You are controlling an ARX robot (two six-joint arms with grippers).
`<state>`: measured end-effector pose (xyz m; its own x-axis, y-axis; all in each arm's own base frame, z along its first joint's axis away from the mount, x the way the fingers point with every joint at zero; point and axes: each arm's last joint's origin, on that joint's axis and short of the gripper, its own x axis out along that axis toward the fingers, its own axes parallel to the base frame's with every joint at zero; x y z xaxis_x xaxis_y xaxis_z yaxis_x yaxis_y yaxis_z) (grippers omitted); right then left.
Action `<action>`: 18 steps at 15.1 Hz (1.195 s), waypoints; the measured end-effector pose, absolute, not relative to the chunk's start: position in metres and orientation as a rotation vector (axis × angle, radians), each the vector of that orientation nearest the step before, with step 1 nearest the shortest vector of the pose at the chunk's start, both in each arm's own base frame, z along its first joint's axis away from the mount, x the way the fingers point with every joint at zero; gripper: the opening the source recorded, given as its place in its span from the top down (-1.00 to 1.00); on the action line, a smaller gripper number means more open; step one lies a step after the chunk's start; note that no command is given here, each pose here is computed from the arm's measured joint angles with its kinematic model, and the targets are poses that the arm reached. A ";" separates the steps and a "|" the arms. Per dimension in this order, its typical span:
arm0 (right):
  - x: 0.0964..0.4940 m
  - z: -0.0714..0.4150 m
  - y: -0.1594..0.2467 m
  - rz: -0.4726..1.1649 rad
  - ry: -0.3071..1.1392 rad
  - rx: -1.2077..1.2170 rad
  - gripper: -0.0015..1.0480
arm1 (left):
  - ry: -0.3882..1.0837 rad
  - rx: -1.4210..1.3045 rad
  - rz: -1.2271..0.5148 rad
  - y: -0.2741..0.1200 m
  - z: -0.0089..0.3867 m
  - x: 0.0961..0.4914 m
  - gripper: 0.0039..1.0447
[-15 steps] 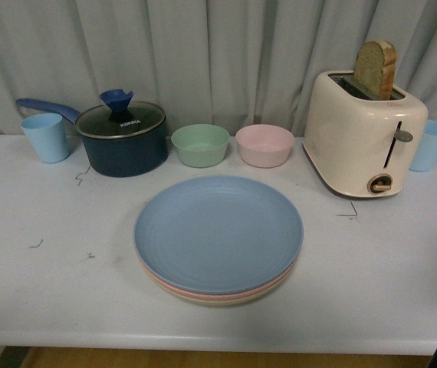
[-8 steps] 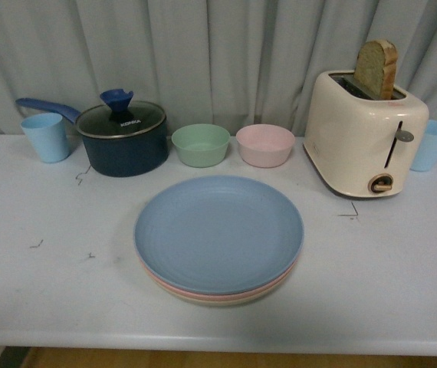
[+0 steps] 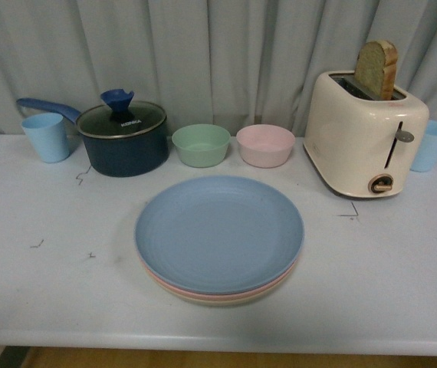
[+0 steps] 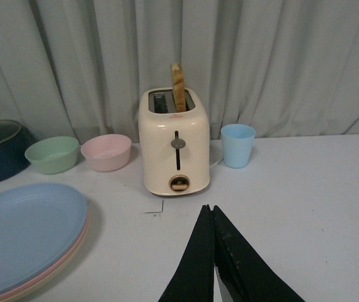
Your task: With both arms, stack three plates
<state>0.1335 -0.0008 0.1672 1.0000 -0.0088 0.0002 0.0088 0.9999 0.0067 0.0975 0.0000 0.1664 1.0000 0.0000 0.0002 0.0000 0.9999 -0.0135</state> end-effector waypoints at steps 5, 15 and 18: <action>0.122 0.170 -0.001 -0.008 -0.012 0.007 0.96 | 0.000 -0.014 0.000 0.000 0.166 0.098 -0.88; 0.108 0.170 -0.001 -0.008 -0.013 0.007 0.96 | 0.000 -0.014 0.000 0.000 0.166 0.098 -0.88; 0.097 0.168 -0.001 -0.007 -0.013 0.007 0.96 | -0.001 -0.014 0.000 0.000 0.166 0.098 -0.88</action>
